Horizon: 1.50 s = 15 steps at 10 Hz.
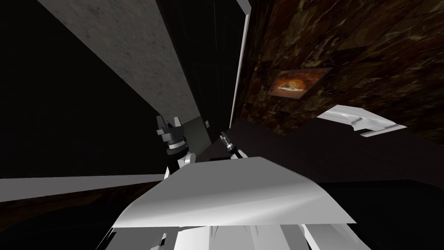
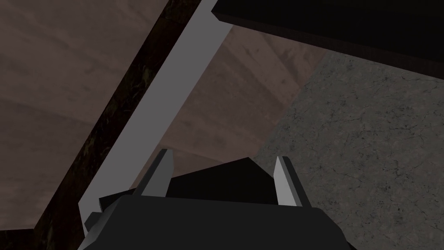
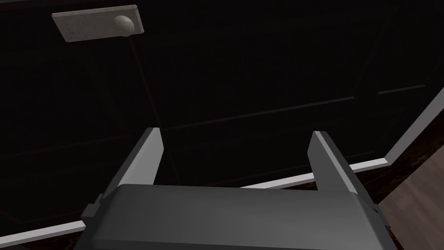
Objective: Push the door open
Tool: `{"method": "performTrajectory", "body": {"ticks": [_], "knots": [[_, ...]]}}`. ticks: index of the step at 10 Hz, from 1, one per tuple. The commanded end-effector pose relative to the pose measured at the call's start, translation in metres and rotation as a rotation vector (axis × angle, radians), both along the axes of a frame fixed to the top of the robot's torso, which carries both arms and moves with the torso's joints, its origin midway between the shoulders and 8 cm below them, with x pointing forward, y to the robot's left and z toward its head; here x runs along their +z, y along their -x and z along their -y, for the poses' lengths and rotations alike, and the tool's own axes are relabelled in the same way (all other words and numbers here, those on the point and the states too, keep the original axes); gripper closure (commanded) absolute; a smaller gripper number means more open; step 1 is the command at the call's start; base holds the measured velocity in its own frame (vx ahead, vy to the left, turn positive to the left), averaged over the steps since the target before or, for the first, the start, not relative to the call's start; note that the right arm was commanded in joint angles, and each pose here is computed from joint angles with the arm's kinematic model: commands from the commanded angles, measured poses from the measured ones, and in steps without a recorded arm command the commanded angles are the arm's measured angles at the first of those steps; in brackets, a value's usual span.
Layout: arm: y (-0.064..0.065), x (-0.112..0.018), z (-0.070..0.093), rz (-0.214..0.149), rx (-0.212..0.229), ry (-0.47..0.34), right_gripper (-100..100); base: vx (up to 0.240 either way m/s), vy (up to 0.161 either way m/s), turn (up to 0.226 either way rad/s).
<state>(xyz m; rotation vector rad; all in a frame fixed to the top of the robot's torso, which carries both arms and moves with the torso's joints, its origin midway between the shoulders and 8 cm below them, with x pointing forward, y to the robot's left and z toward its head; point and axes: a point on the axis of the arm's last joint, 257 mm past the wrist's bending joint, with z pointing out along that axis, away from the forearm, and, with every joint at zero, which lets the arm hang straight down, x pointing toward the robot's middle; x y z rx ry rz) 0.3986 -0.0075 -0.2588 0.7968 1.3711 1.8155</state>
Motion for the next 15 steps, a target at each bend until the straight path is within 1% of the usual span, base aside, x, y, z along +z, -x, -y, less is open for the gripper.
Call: {"method": "performTrajectory", "body": {"ticks": [1,2,3,6,7,10,13,15], "knots": [[0.003,-0.009,-0.006,-0.011,0.019,0.009,-100,0.074,0.04,-0.036],[0.004,-0.015,-0.009,-0.018,0.03,0.015,-100,0.089,0.029,-0.032],[0.009,-0.025,-0.016,-0.031,0.052,0.028,-100,0.129,0.041,-0.059],[0.015,-0.04,-0.024,-0.048,0.084,0.048,-100,0.123,0.055,-0.044],[0.019,-0.049,-0.028,-0.06,0.103,0.061,-100,0.147,0.049,-0.047],[0.025,-0.064,-0.034,-0.076,0.132,0.082,-100,0.106,0.046,-0.042],[0.037,-0.088,-0.042,-0.103,0.181,0.121,-100,0.149,0.07,-0.058],[0.043,-0.101,-0.045,-0.118,0.207,0.144,-100,0.18,0.063,-0.043]]}}
